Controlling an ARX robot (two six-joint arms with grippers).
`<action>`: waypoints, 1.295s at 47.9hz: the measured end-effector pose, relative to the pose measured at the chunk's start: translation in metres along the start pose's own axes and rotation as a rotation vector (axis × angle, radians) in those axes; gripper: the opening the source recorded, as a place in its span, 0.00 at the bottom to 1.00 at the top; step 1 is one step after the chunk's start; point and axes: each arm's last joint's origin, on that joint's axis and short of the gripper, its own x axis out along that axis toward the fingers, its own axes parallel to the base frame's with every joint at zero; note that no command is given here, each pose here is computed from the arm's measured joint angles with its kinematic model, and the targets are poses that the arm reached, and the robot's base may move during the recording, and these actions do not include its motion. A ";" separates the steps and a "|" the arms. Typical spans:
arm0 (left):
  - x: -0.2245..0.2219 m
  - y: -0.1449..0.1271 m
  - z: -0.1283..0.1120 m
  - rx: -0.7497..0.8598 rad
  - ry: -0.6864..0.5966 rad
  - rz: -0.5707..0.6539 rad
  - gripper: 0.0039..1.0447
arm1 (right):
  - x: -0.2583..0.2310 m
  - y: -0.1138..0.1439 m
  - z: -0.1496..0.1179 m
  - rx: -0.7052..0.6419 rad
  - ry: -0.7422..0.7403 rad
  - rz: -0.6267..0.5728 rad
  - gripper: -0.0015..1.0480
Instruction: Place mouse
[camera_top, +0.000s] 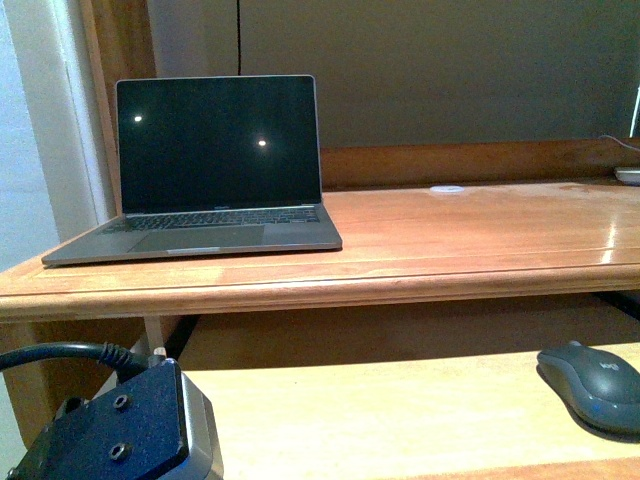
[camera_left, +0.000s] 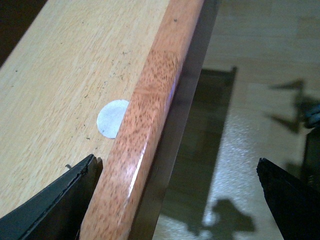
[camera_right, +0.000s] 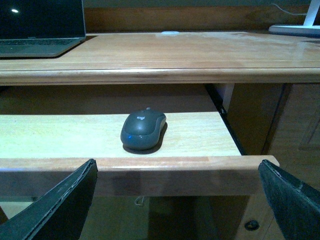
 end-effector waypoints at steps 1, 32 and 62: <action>-0.001 -0.002 0.002 -0.011 -0.004 -0.004 0.93 | 0.000 0.000 0.000 0.000 0.000 0.000 0.93; -0.108 -0.063 0.032 -0.572 -0.376 1.121 0.58 | 0.009 0.001 0.005 0.052 0.017 -0.162 0.93; -0.127 -0.089 -0.022 -0.581 -0.387 1.116 0.02 | 0.144 0.053 0.043 -0.026 0.265 0.042 0.93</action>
